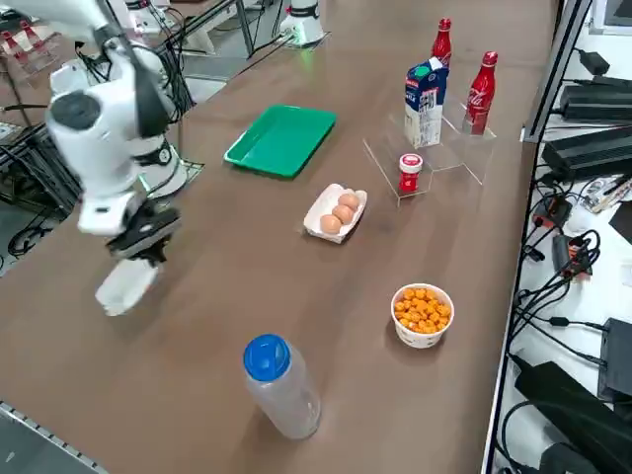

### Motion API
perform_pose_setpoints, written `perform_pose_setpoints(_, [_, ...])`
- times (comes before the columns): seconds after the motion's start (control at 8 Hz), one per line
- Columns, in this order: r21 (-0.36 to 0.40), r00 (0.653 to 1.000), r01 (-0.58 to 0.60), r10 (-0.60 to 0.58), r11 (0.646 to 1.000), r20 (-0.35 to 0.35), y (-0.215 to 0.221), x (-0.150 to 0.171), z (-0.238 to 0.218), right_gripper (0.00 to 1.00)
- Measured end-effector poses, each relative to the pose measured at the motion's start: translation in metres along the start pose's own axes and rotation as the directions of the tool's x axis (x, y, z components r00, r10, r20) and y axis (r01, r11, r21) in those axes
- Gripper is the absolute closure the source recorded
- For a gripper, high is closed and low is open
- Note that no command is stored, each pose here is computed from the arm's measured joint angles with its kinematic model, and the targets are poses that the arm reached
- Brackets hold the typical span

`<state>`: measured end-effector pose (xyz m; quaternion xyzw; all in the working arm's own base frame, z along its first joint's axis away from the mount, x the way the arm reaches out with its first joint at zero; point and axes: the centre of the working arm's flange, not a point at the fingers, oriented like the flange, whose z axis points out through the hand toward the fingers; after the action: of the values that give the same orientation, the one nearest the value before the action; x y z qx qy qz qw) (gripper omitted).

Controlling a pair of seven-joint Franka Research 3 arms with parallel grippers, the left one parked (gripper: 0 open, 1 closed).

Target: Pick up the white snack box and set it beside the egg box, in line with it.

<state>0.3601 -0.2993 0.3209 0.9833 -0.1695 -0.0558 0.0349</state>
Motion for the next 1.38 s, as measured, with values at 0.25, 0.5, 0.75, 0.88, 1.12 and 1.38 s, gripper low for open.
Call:
perform_pose_setpoints(0.25, [-0.038,0.982,0.172,-0.174,0.984,-0.068,-0.077,0.06,-0.034,0.98])
perform_pose_setpoints(0.5, [-0.065,0.941,0.321,-0.326,0.945,-0.089,-0.164,0.122,-0.036,0.98])
perform_pose_setpoints(0.75, [-0.071,0.929,0.357,-0.362,0.931,-0.075,-0.221,0.171,-0.006,0.98])
perform_pose_setpoints(0.88, [-0.068,0.939,0.336,-0.34,0.939,-0.053,-0.238,0.186,0.017,0.98])
perform_pose_setpoints(1.12, [-0.064,0.951,0.309,-0.31,0.949,0.001,-0.246,0.197,0.052,0.98])
perform_pose_setpoints(1.38, [-0.065,0.961,0.276,-0.273,0.959,0.053,-0.24,0.193,0.062,0.98])
